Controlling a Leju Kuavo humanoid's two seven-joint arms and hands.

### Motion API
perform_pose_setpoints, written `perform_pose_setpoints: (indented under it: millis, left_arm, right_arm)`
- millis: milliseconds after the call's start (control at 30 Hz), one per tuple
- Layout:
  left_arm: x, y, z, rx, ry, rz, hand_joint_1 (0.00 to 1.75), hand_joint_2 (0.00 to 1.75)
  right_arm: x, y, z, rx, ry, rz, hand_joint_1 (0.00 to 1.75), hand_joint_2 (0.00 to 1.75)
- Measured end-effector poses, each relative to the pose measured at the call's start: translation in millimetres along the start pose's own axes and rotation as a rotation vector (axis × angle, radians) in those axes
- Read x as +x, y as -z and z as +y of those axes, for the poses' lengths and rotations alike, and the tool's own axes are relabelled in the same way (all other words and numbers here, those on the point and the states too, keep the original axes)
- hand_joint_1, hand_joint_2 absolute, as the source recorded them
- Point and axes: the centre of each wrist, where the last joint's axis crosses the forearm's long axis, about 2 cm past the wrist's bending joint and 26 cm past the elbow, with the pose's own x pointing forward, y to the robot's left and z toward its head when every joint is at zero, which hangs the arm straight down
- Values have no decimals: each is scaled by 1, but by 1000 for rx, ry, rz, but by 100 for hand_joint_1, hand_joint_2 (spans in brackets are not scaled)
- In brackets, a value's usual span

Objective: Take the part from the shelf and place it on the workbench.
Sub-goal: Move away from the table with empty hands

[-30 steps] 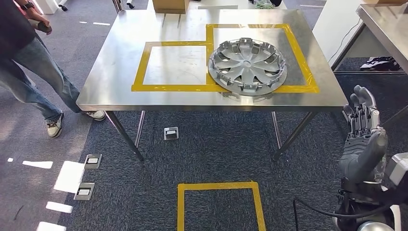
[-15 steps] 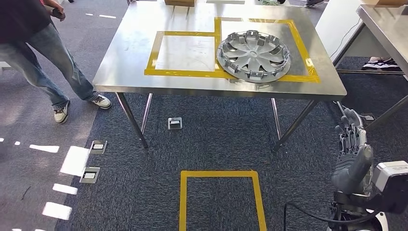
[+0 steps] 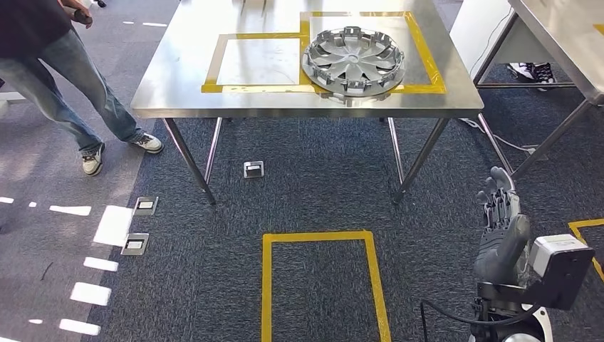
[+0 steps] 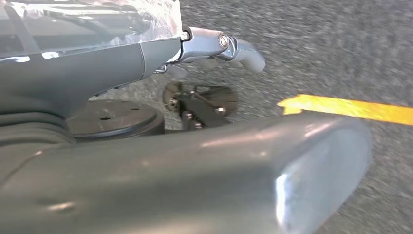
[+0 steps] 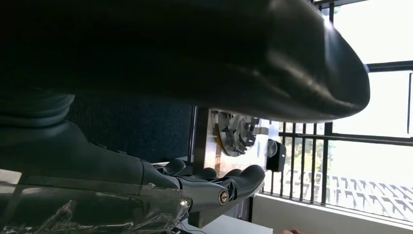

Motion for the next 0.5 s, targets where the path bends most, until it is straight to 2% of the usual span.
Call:
perform_pose_setpoints:
  millis: [267,400,500]
  left_arm:
    - [2,1,-1,0,0,-4,0,0]
    - [2,1,-1,0,1,-10,0,0]
    - [2,1,-1,6,7,-18,0,0]
  right_arm:
    - [-5,-4,2,4,-23,24,0,0]
    - [-10,-5,2,18,-134,63,0,0]
    - [-20,-8,3,26,-219,147,0,0]
